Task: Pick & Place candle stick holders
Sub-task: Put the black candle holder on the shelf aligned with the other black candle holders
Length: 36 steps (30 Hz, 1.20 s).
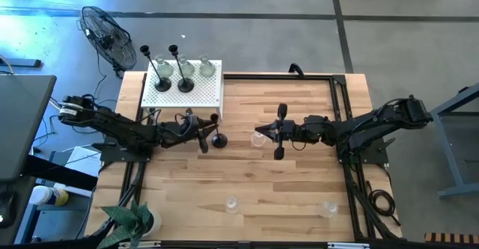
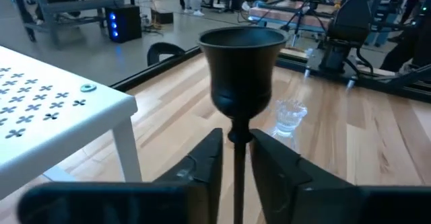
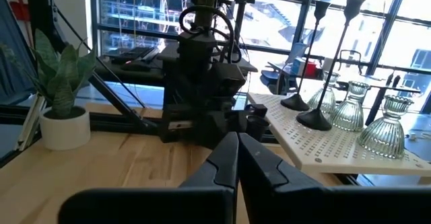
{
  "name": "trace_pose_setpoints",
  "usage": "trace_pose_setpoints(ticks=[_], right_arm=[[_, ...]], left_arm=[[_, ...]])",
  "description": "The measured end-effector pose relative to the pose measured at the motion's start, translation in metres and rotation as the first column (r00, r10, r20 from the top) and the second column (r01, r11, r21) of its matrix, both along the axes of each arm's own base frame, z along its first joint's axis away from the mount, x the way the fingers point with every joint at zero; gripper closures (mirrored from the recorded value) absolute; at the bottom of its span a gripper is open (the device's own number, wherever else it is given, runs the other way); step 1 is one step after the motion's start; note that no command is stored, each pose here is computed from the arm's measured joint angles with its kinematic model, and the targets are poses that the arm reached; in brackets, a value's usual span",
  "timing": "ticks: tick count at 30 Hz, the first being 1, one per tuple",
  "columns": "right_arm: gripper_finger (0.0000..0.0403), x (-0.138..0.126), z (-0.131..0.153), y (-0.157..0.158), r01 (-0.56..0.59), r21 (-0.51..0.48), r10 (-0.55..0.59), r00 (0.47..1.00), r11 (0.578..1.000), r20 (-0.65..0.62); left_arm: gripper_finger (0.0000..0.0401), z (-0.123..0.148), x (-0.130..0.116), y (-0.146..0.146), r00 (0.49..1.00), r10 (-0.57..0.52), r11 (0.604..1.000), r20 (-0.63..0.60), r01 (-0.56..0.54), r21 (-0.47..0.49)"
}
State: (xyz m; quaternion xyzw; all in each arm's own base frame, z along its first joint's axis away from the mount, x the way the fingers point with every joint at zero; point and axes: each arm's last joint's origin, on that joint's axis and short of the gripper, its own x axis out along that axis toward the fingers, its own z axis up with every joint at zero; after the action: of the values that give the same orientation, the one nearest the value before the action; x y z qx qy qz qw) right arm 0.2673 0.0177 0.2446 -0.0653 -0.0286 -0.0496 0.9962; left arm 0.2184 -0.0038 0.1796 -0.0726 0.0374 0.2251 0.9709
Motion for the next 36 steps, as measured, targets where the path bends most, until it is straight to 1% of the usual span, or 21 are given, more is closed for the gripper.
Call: trace_pose_setpoints(ticks=[6,11,15,26,29,31,36], right_arm=[[0.0401,0.0,0.0,0.0,0.0,0.0,0.0,1.0,1.0,-0.001],[0.0402,0.0,0.0,0.0,0.0,0.0,0.0,1.0,1.0,0.0],[0.0401,0.0,0.0,0.0,0.0,0.0,0.0,1.0,1.0,0.0],[0.0401,0.0,0.0,0.0,0.0,-0.009,0.0,1.0,1.0,-0.001],[0.0401,0.0,0.001,0.0,0.0,-0.012,0.0,1.0,1.0,0.006],[0.0402,0.0,0.001,0.0,-0.005,-0.017,0.005,1.0,1.0,0.013],[0.0401,0.0,0.003,0.001,-0.029,-0.022,0.029,0.999,0.999,0.023]], left_arm=[[0.0376,0.0,0.0,0.0,1.0,-0.001,1.0,-0.004,0.002,0.009],[0.0379,0.001,0.001,-0.001,0.999,-0.046,0.999,0.011,0.046,0.0],[0.0357,0.001,0.001,-0.002,0.997,-0.078,0.997,0.015,0.078,-0.01],[0.0269,-0.001,0.001,-0.003,0.994,-0.111,0.993,-0.006,0.111,-0.032],[0.0259,0.0,0.001,-0.003,0.994,-0.112,0.994,-0.002,0.112,-0.004],[0.0259,0.0,0.001,-0.002,0.996,-0.086,0.996,-0.012,0.086,0.013],[0.0259,-0.003,0.004,0.007,0.997,-0.079,0.997,-0.009,0.079,0.002]])
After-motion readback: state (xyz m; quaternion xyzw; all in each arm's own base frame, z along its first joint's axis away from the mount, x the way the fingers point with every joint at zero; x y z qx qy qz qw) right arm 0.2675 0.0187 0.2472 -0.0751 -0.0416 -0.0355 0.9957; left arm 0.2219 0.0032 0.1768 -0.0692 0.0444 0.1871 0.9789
